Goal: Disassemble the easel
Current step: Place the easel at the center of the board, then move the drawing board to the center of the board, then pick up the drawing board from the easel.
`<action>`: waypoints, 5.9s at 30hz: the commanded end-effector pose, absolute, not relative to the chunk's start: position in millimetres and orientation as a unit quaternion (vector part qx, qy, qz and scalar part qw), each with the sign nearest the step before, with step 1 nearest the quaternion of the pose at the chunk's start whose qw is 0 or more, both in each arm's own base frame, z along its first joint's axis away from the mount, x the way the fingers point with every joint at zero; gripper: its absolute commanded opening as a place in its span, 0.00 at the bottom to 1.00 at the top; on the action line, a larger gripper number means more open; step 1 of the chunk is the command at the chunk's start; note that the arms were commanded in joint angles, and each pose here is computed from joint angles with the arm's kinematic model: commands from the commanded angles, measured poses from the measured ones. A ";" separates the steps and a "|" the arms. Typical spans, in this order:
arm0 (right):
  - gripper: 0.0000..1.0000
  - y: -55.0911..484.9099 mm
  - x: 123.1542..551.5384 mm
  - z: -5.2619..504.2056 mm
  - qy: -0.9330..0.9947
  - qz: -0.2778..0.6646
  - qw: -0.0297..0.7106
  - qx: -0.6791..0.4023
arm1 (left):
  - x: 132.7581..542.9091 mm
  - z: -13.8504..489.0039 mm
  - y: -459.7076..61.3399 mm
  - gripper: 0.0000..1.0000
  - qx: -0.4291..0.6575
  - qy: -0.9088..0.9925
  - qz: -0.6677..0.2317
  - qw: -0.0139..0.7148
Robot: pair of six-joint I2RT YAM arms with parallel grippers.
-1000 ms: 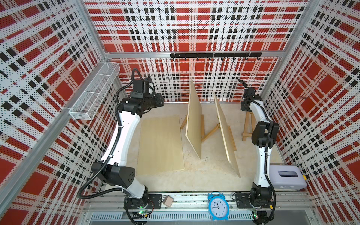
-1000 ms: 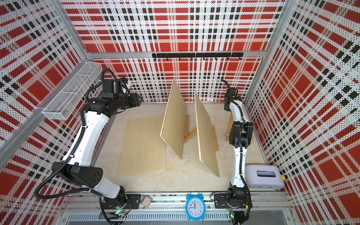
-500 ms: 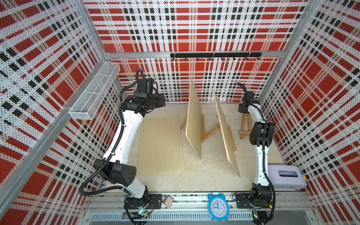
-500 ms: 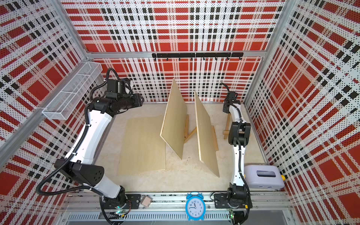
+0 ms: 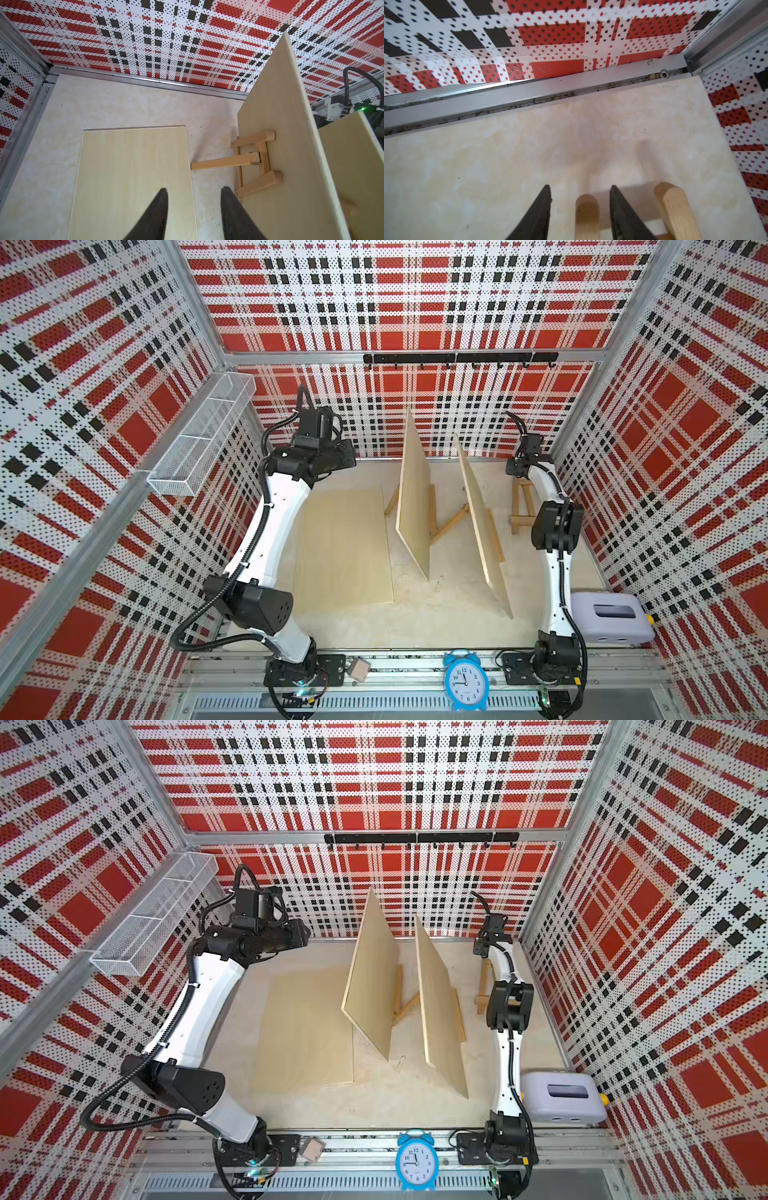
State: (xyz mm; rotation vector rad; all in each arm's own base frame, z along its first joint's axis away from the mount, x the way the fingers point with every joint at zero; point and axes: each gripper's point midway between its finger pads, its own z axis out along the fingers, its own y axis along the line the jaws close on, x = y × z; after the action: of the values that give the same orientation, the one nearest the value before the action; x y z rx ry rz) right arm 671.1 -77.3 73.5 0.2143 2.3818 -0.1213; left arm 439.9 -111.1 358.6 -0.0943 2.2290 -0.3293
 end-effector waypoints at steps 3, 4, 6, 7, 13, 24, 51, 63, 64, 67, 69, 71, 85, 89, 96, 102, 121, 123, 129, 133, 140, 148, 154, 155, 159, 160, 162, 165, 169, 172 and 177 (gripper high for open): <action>0.50 -63.9 675.0 139.7 0.902 0.000 0.425 0.078 | 442.3 369.1 -114.6 0.45 -0.035 0.887 -0.133 0.441; 0.50 -61.9 670.6 149.4 0.900 0.007 0.428 0.077 | 442.2 369.8 -115.0 0.45 -0.033 0.887 -0.133 0.442; 0.49 -60.8 658.7 165.0 0.900 0.011 0.429 0.079 | 441.6 371.9 -114.9 0.45 -0.030 0.885 -0.132 0.444; 0.48 -59.4 650.4 170.8 0.901 0.013 0.426 0.079 | 440.8 372.7 -115.0 0.45 -0.029 0.885 -0.133 0.445; 0.43 -45.0 596.0 182.1 0.919 0.035 0.384 0.083 | 435.9 374.7 -119.4 0.40 -0.019 0.887 -0.140 0.440; 0.44 -26.4 517.1 231.7 0.919 -0.012 0.388 0.068 | 403.0 293.0 -93.7 0.39 -0.069 0.953 -0.085 0.284; 0.46 29.6 456.9 313.6 0.878 0.019 0.478 -0.019 | 148.3 101.8 -74.8 0.36 -0.354 0.932 -0.062 0.047; 0.47 44.3 456.3 338.7 0.857 0.069 0.510 -0.022 | 141.6 39.1 -55.3 0.34 -0.474 0.871 -0.071 0.103; 0.47 44.9 455.7 340.7 0.856 0.070 0.512 -0.023 | 142.0 29.8 -56.2 0.32 -0.483 0.867 -0.076 0.102; 0.47 46.2 454.1 342.2 0.854 0.073 0.514 -0.025 | 149.7 6.3 -64.3 0.22 -0.512 0.844 -0.118 0.106; 0.47 46.5 453.2 343.0 0.854 0.075 0.514 -0.025 | 153.1 2.5 -65.5 0.22 -0.519 0.838 -0.126 0.113; 0.47 48.0 453.0 343.9 0.853 0.080 0.515 -0.025 | 154.6 6.5 -61.8 0.23 -0.516 0.840 -0.116 0.122; 0.48 49.8 461.5 337.3 0.858 0.082 0.506 -0.027 | 168.7 20.7 -36.5 0.26 -0.535 0.822 -0.113 0.157; 0.48 49.1 462.7 335.5 0.860 0.080 0.503 -0.026 | 177.7 23.3 -27.5 0.27 -0.544 0.814 -0.122 0.161; 0.48 45.1 462.8 335.4 0.862 0.067 0.502 -0.025 | 191.6 23.6 -16.8 0.29 -0.546 0.814 -0.119 0.161; 0.48 43.8 462.6 334.0 0.864 0.062 0.498 -0.026 | 203.0 26.7 -9.2 0.30 -0.545 0.812 -0.120 0.170; 0.48 41.1 459.7 331.7 0.870 0.053 0.489 -0.027 | 237.4 42.1 14.6 0.31 -0.531 0.816 -0.114 0.201; 0.48 40.1 458.7 331.1 0.871 0.049 0.488 -0.028 | 241.7 44.0 16.5 0.31 -0.528 0.817 -0.113 0.204; 0.48 38.7 456.0 331.1 0.873 0.045 0.484 -0.028 | 250.2 55.9 20.4 0.32 -0.517 0.821 -0.110 0.215; 0.49 39.7 455.3 331.4 0.875 0.046 0.481 -0.031 | 259.0 86.9 21.3 0.33 -0.495 0.823 -0.120 0.253; 0.51 40.1 458.9 330.6 0.884 0.049 0.464 -0.028 | 278.1 220.4 7.5 0.36 -0.371 0.843 -0.093 0.379; 0.51 47.3 456.5 332.3 0.892 0.072 0.446 -0.029 | 318.8 375.4 -70.1 0.36 -0.174 0.865 -0.108 0.459; 0.51 52.4 442.2 327.7 0.901 0.087 0.424 -0.033 | 351.7 418.0 -141.1 0.38 -0.063 0.880 -0.119 0.456; 0.50 53.9 439.3 326.5 0.904 0.091 0.418 -0.030 | 357.9 420.1 -154.5 0.38 -0.045 0.883 -0.126 0.449; 0.50 59.0 428.9 327.6 0.909 0.082 0.407 -0.020 | 380.6 413.6 -191.4 0.41 0.009 0.899 -0.135 0.415; 0.50 60.9 427.8 328.6 0.911 0.080 0.405 -0.016 | 385.8 413.0 -198.4 0.42 0.017 0.901 -0.141 0.410; 0.50 68.4 425.9 330.6 0.915 0.083 0.394 -0.016 | 394.0 403.3 -213.5 0.43 0.031 0.908 -0.156 0.387; 0.51 76.6 424.2 329.4 0.921 0.055 0.384 -0.031 | 403.6 388.4 -226.9 0.46 0.044 0.914 -0.164 0.369; 0.51 84.9 422.8 325.9 0.921 0.059 0.383 -0.028 | 409.1 374.6 -230.4 0.46 0.055 0.920 -0.167 0.351; 0.51 88.6 422.3 321.5 0.918 0.071 0.390 -0.020 | 409.3 370.5 -237.0 0.46 0.069 0.919 -0.172 0.348; 0.51 88.0 418.0 313.7 0.919 0.068 0.388 -0.018 | 415.8 377.5 -247.7 0.48 0.080 0.908 -0.190 0.365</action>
State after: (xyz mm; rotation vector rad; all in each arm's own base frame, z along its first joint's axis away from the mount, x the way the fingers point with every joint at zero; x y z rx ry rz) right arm 418.7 89.9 296.2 -0.0724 2.4056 0.1725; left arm 415.9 -239.7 366.7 0.1558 2.3810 -0.4436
